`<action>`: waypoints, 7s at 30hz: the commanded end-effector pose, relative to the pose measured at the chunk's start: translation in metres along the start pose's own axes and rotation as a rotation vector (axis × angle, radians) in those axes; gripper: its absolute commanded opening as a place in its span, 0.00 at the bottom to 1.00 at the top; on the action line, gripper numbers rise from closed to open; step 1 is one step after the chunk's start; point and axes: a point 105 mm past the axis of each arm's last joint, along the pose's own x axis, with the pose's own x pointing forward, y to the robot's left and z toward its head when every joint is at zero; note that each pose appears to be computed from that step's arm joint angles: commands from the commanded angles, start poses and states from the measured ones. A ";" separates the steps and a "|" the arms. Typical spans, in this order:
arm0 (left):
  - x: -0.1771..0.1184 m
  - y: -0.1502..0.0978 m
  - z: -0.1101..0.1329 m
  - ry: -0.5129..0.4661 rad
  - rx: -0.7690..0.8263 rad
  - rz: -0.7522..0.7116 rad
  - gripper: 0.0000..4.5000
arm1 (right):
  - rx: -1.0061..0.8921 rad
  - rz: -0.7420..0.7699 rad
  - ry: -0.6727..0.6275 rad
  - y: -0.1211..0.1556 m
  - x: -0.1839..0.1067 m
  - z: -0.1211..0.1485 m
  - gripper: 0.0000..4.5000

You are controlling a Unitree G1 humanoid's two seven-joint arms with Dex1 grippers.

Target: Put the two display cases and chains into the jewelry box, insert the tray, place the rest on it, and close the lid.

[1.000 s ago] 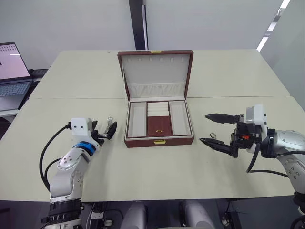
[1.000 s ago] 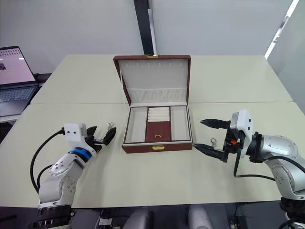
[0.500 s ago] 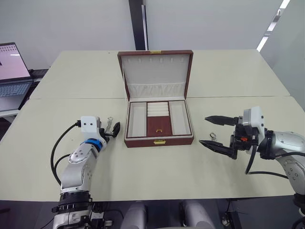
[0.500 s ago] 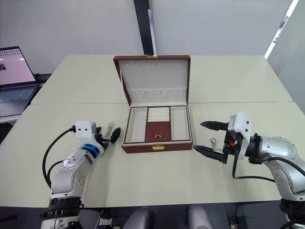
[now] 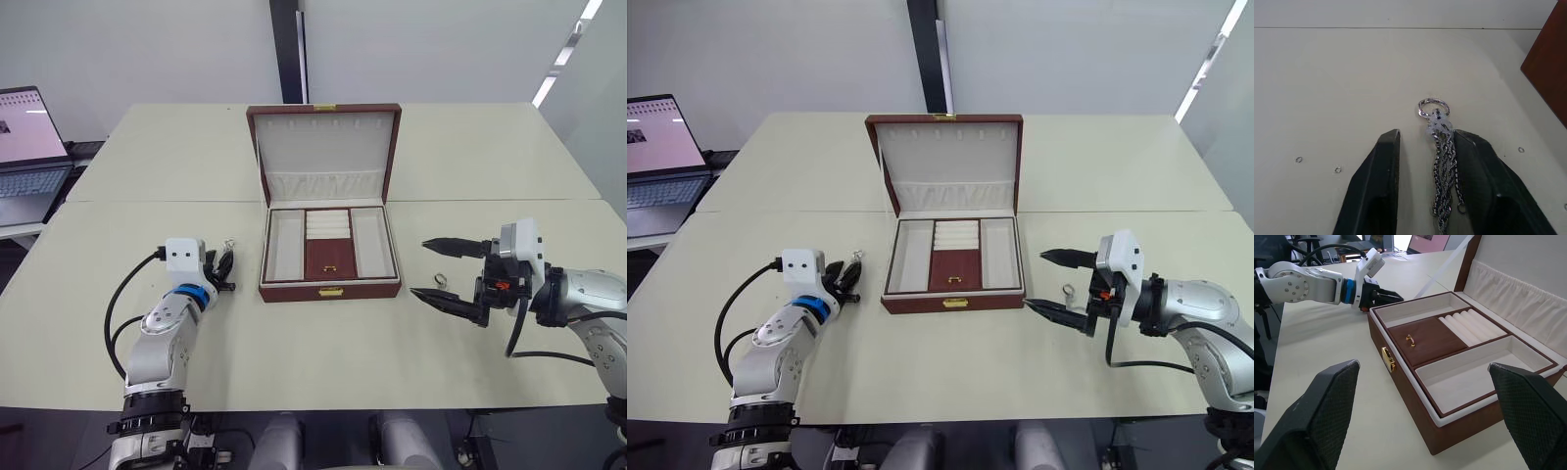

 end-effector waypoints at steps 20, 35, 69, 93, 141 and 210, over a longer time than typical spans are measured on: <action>-0.021 -0.013 0.049 -0.230 -0.090 -0.030 0.01 | -0.024 -0.004 -0.015 -0.004 0.002 0.015 1.00; -0.042 -0.078 0.106 -0.346 -0.110 -0.271 0.01 | -0.022 -0.035 -0.040 -0.007 -0.003 0.019 1.00; -0.027 -0.108 0.085 -0.251 -0.110 -0.345 0.36 | -0.006 -0.120 -0.010 -0.006 -0.019 0.009 1.00; -0.060 -0.082 0.089 -0.153 -0.034 -0.688 1.00 | 0.048 -0.239 0.024 -0.034 -0.046 -0.009 1.00; -0.101 0.108 0.029 0.018 0.133 -0.102 1.00 | 0.186 -0.636 0.105 -0.093 -0.132 -0.098 1.00; -0.139 -0.087 0.027 -0.237 0.385 -1.010 1.00 | 0.221 -0.717 0.251 -0.023 -0.023 -0.114 0.00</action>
